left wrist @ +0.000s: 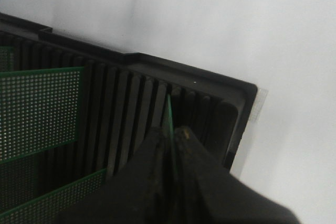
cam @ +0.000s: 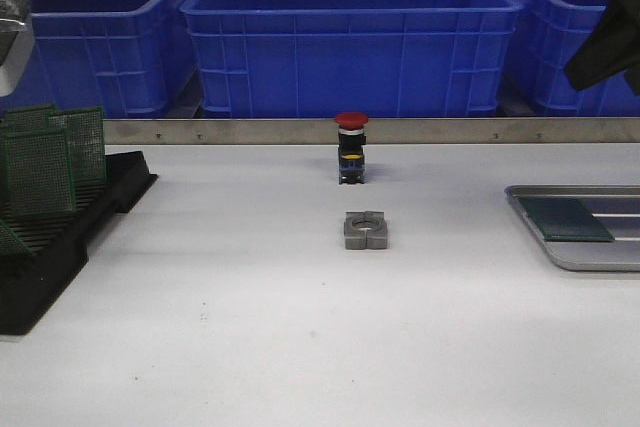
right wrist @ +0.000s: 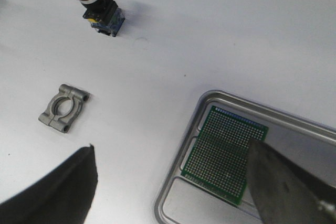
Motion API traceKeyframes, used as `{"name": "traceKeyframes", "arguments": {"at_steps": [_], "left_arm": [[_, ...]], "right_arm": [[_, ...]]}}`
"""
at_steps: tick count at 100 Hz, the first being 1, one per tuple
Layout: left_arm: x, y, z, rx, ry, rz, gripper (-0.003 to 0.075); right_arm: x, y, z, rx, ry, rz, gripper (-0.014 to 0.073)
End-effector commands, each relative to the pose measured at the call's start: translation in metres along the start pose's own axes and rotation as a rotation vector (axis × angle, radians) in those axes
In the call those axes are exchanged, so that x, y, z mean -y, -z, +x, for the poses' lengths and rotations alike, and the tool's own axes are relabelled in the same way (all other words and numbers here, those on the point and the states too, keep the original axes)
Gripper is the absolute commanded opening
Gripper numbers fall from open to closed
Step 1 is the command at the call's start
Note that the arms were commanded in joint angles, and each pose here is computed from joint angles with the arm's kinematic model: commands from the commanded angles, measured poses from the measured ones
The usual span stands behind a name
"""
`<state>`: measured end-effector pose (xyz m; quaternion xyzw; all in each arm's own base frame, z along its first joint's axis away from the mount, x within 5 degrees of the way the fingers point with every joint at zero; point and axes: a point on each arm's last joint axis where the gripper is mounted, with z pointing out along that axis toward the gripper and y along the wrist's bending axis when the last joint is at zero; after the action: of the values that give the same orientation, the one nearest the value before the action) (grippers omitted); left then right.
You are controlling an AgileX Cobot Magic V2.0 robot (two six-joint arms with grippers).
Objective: Place circuit board on tray
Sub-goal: 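Lower the left gripper into the rack onto a second green board, then lift the second board out of the rack with the left gripper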
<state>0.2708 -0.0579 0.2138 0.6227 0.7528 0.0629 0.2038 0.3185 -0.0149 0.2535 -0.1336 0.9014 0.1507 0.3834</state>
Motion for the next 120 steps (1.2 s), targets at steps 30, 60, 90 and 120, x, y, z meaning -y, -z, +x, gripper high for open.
{"name": "traceKeyframes", "arguments": {"at_steps": [30, 60, 90, 120], "left_arm": [[-0.004, 0.044, -0.008, 0.077, 0.024, -0.138, -0.002], [0.003, 0.074, -0.018, 0.203, 0.074, -0.185, -0.002], [0.026, 0.08, -0.061, 0.445, -0.004, -0.08, -0.002], [0.033, 0.094, -0.092, 0.702, -0.014, 0.026, -0.002]], "right_arm": [[-0.004, 0.019, -0.017, 0.087, 0.028, 0.024, 0.06], [-0.009, 0.021, -0.018, 0.087, 0.082, 0.003, 0.06], [-0.052, 0.008, -0.019, 0.059, 0.354, -0.155, 0.06], [-0.117, 0.001, -0.018, 0.093, 0.557, -0.452, 0.06]]}}
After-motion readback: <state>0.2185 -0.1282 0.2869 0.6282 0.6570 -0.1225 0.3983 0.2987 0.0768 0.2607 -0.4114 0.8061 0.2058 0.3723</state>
